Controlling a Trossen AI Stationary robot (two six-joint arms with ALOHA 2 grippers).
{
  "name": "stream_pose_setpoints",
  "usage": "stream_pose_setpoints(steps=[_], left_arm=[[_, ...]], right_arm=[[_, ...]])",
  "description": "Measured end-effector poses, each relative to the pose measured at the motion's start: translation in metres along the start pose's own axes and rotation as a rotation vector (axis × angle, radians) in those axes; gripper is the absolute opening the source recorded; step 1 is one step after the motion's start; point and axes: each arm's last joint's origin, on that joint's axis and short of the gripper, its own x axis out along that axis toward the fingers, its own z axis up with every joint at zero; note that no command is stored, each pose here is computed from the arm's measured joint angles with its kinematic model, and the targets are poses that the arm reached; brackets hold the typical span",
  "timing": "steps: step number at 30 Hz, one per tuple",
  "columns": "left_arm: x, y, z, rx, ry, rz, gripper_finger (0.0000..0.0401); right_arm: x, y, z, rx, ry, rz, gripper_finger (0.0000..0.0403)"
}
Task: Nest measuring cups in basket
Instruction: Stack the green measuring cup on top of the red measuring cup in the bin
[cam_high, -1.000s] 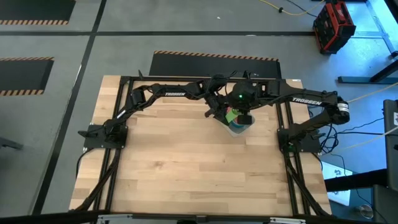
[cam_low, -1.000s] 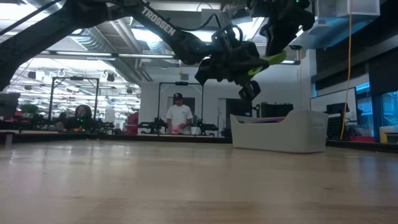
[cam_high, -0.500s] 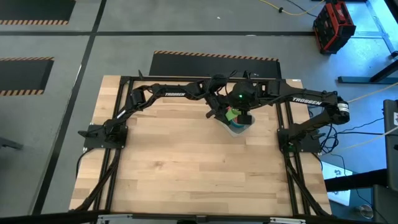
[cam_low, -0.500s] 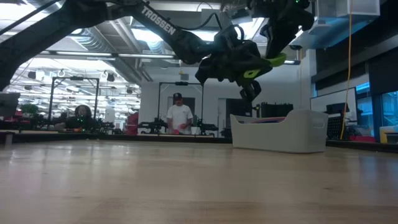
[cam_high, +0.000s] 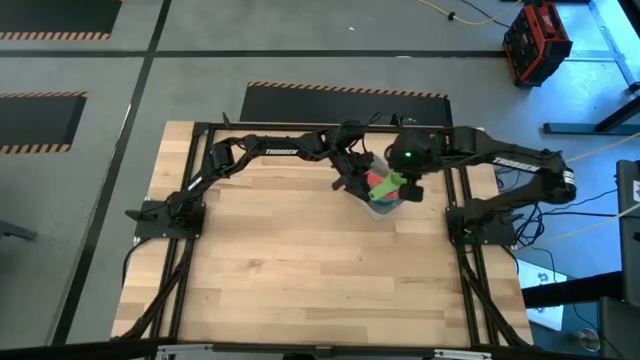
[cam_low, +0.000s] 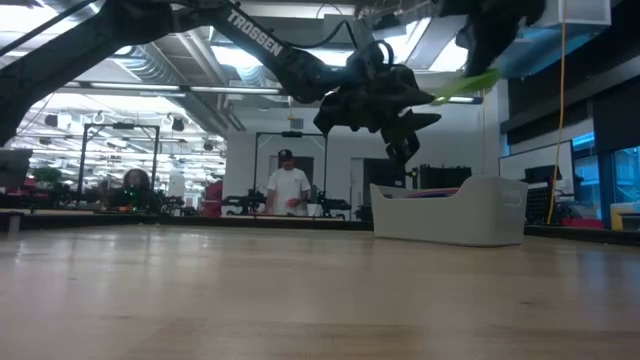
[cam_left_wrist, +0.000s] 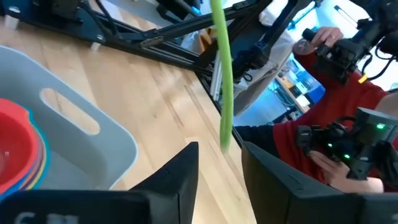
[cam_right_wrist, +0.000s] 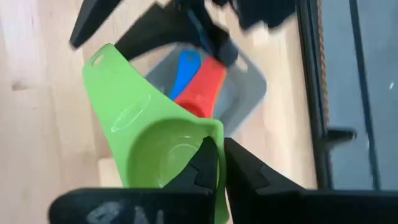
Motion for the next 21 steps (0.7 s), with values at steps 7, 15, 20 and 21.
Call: stream_pose_setpoints(steps=[7, 15, 20, 21], left_arm=[[-0.007, 0.004, 0.001, 0.005, -0.016, 0.040, 0.0113], [-0.050, -0.013, 0.024, 0.032, -0.079, 0.154, 0.0112], [-0.080, -0.046, 0.035, 0.097, -0.055, 0.302, 0.0112], [-0.085, -0.055, 0.037, 0.123, -0.042, 0.353, 0.0111]], right_arm=[[-0.026, -0.001, -0.031, 0.155, 0.055, 0.003, 0.0023], [-0.052, -0.004, -0.055, 0.319, -0.037, -0.001, 0.0024], [-0.050, -0.004, -0.068, 0.418, -0.110, -0.065, 0.0025], [-0.047, -0.003, -0.070, 0.438, -0.124, -0.073, 0.0025]])
